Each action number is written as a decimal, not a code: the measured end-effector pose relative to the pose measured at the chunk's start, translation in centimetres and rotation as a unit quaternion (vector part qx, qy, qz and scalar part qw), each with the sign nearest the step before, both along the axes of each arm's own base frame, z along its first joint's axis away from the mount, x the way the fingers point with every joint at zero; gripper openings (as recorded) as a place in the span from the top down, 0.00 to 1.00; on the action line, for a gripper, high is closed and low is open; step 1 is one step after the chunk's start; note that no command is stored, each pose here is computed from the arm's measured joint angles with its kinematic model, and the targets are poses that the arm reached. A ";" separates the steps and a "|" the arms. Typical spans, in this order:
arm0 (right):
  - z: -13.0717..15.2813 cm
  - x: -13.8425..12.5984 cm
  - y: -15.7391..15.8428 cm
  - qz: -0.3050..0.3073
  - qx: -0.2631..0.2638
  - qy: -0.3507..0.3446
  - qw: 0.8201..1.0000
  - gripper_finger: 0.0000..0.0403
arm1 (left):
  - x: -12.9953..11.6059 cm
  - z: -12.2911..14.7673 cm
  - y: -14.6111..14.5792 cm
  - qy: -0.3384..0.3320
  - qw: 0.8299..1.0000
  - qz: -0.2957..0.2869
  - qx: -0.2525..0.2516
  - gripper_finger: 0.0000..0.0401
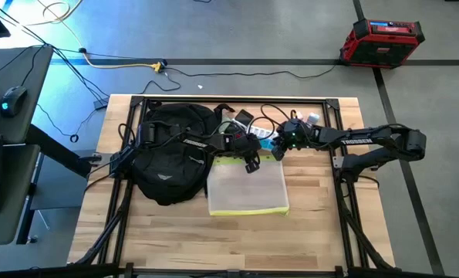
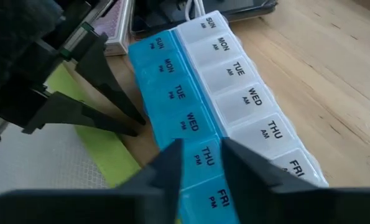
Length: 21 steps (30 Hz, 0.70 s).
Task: Unpack backpack
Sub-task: Put the pill box into the transparent zip bag
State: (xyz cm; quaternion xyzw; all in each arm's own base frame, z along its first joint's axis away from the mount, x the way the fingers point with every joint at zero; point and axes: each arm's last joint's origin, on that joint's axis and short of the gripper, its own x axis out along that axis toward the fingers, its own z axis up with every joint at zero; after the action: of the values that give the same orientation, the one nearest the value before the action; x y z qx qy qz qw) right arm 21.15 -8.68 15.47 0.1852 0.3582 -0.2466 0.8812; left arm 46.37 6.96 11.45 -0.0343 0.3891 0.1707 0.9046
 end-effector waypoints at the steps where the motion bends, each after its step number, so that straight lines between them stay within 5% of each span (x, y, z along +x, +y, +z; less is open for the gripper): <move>1: 0.0 0.0 0.0 0.001 0.002 0.001 1.000 0.92 | 0.0 0.0 0.0 0.000 1.000 0.000 0.000 0.93; 12: -2.0 0.8 -0.3 0.021 0.024 0.032 0.999 1.00 | 0.0 0.0 0.0 0.000 1.000 0.000 0.000 0.93; 21: 0.5 1.9 -0.1 0.030 0.003 -0.013 0.999 1.00 | 0.0 0.0 0.0 0.002 1.000 0.000 0.000 0.93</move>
State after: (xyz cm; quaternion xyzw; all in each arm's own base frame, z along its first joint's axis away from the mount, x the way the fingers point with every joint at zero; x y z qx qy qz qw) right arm 23.09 -8.80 16.01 0.1804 0.3530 -0.2163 0.8922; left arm 46.34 6.96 11.45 -0.0343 0.3909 0.1706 0.9038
